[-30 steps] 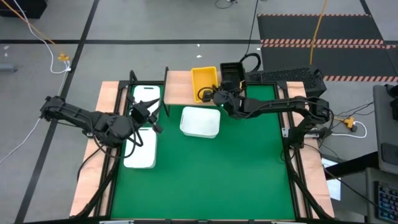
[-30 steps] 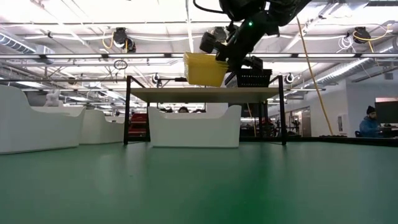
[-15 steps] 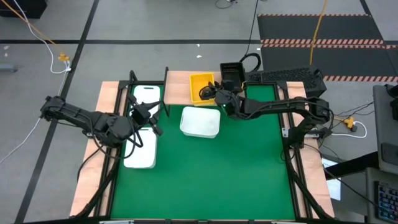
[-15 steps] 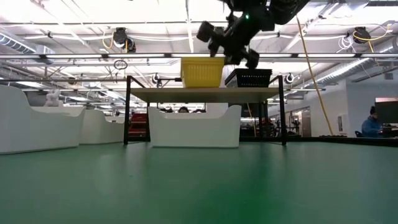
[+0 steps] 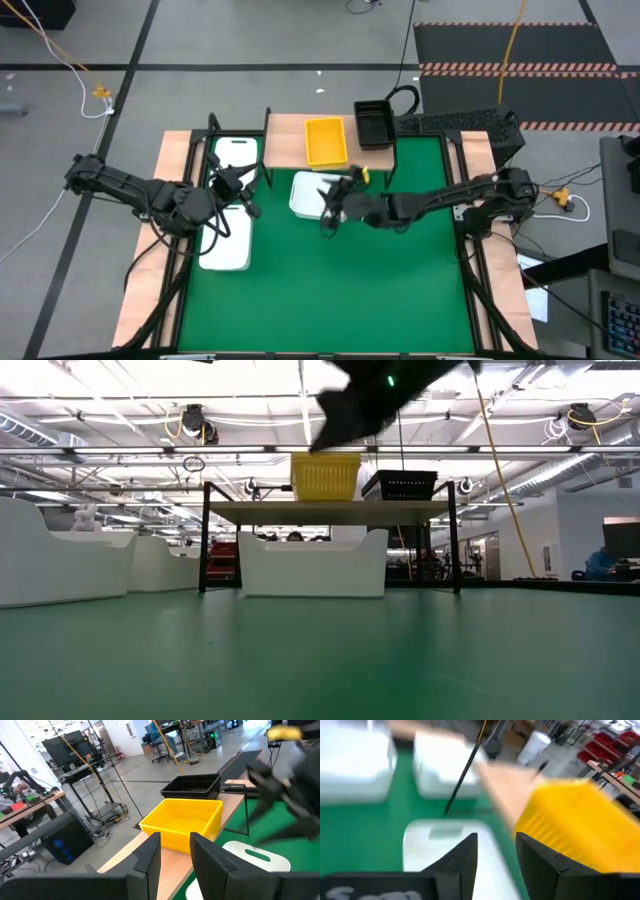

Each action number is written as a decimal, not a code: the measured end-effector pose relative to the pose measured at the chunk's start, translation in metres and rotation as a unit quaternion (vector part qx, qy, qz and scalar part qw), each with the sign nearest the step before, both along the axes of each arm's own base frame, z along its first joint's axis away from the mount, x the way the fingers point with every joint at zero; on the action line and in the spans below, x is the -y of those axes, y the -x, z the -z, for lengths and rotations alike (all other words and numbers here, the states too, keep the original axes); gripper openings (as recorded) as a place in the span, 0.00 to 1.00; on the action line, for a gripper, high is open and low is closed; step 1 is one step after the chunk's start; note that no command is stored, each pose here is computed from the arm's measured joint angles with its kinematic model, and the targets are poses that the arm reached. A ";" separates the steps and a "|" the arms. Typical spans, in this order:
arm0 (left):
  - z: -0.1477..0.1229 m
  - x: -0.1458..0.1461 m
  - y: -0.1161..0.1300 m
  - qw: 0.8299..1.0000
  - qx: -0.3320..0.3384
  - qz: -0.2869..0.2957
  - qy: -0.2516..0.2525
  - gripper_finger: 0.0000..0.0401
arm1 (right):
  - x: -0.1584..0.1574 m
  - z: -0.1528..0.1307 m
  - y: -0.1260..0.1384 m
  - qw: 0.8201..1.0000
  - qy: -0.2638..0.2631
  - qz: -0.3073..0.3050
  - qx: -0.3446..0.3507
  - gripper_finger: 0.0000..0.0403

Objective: Stack baskets on shelf by color
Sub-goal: Adjust the bins on the shelf

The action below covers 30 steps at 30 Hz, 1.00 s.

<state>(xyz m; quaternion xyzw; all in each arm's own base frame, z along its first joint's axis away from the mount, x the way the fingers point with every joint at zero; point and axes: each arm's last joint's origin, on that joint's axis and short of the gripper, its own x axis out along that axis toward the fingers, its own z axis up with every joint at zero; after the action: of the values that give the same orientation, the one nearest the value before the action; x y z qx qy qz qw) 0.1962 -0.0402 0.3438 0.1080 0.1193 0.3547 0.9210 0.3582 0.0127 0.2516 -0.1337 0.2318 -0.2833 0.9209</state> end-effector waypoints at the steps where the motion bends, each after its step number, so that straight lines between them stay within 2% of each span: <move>1: 0.000 0.000 0.000 1.000 0.001 0.000 0.001 0.26 | -0.003 0.011 0.000 1.000 0.002 -0.003 -0.023 0.30; 4: -0.001 0.000 0.000 1.000 0.006 0.000 0.002 0.26 | -0.004 0.040 0.004 0.998 0.026 -0.016 -0.059 0.26; 8: -0.001 0.000 0.000 1.000 0.009 -0.001 0.005 0.26 | 0.008 0.053 0.009 0.999 0.049 -0.012 -0.009 0.20; 14: -0.001 0.000 0.000 1.000 0.011 -0.002 0.007 0.26 | 0.025 0.051 0.013 0.995 0.092 -0.001 0.047 0.17; 30: -0.001 0.000 0.000 1.000 0.007 -0.002 0.004 0.26 | 0.061 0.037 0.013 0.987 0.113 0.053 0.098 0.17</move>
<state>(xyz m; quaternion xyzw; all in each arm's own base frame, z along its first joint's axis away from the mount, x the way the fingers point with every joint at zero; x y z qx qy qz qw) 0.1964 -0.0401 0.3444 0.1015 0.1146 0.3568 0.9215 0.3451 -0.0485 0.2146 -0.1962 0.1134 -0.3680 0.9018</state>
